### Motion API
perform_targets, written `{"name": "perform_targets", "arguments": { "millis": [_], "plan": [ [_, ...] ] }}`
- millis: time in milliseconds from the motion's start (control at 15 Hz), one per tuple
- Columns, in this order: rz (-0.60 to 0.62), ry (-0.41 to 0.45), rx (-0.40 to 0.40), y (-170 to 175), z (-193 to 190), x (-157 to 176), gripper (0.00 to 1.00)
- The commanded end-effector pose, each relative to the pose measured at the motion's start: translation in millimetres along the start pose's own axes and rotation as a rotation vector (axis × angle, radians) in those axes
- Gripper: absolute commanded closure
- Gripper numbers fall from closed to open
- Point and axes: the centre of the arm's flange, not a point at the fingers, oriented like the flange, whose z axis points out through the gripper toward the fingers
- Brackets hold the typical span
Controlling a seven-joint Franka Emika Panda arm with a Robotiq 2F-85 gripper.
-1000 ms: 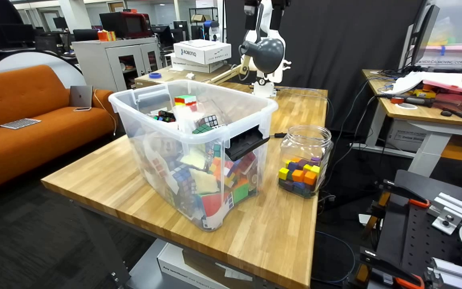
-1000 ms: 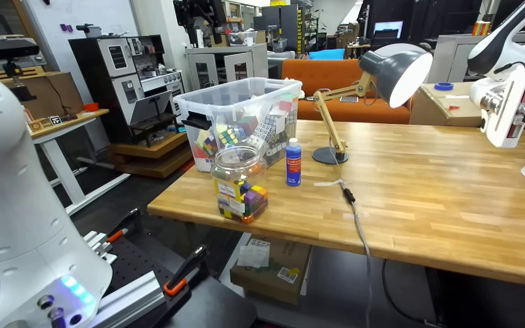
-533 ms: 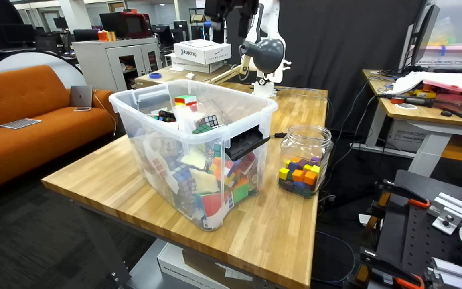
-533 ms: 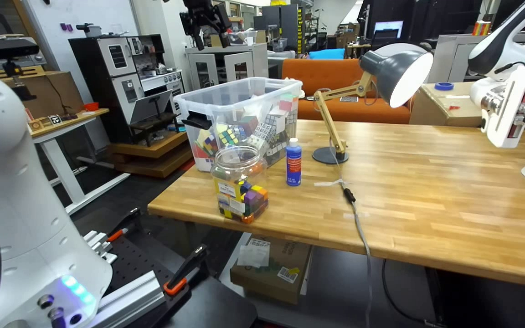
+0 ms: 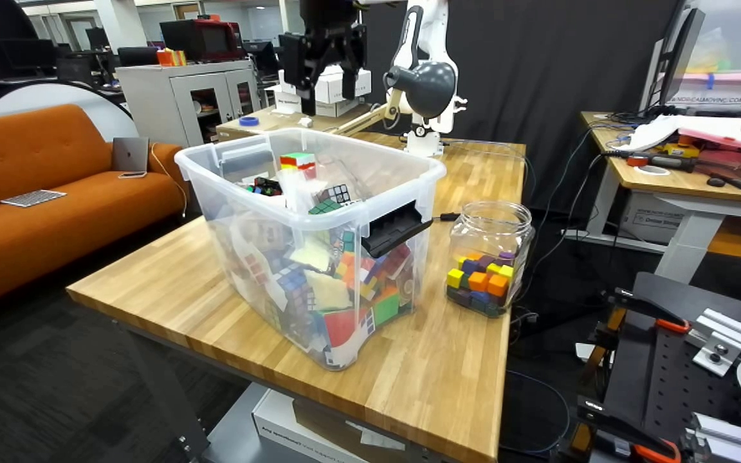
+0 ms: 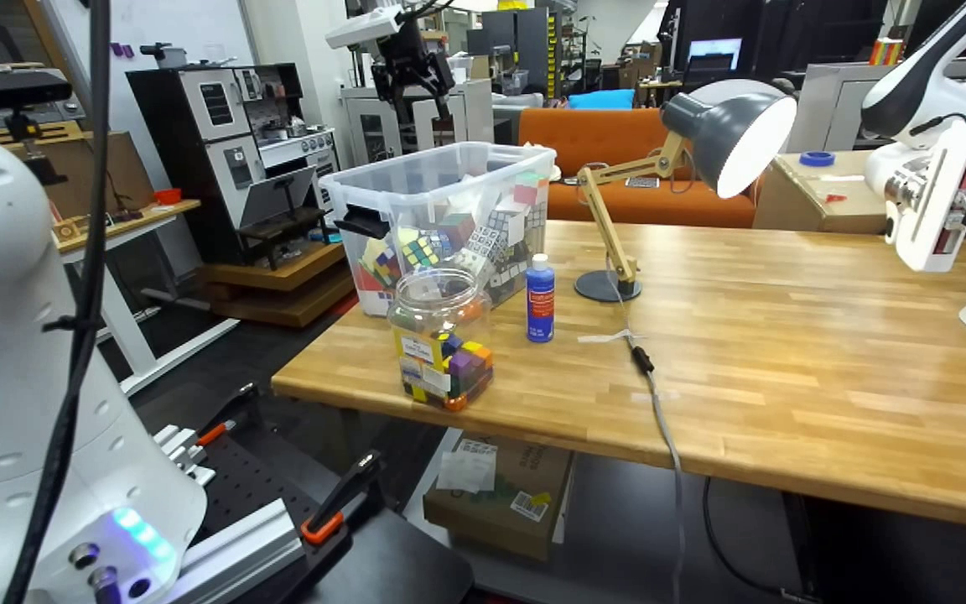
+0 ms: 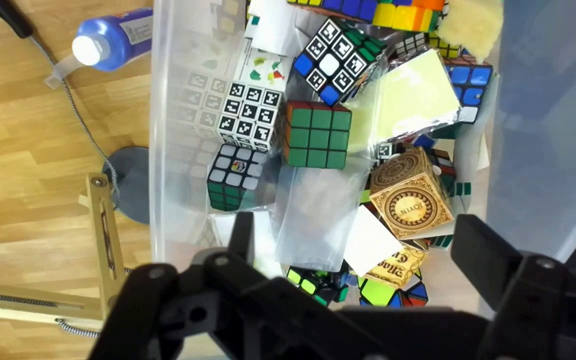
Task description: Remove a Rubik's cube from the storage container and place it on the table
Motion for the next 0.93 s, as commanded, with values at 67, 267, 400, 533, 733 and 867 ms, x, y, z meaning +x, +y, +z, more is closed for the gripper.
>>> {"name": "perform_targets", "arguments": {
  "millis": [67, 267, 400, 533, 733, 867],
  "plan": [
    [-0.002, -0.01, 0.002, -2.6, 8.9, 1.3, 0.0],
    [0.001, 0.001, 0.001, -0.8, 1.6, 1.6, 0.0],
    [0.001, 0.001, 0.001, -0.8, 1.1, 1.5, 0.0],
    [0.001, 0.001, 0.001, -0.9, 1.1, 1.5, 0.0],
    [-0.003, 0.023, -0.028, -2.3, 3.6, 3.0, 0.0],
    [-0.027, -0.004, -0.036, -3.3, 14.6, 4.9, 0.0]
  ]
}}
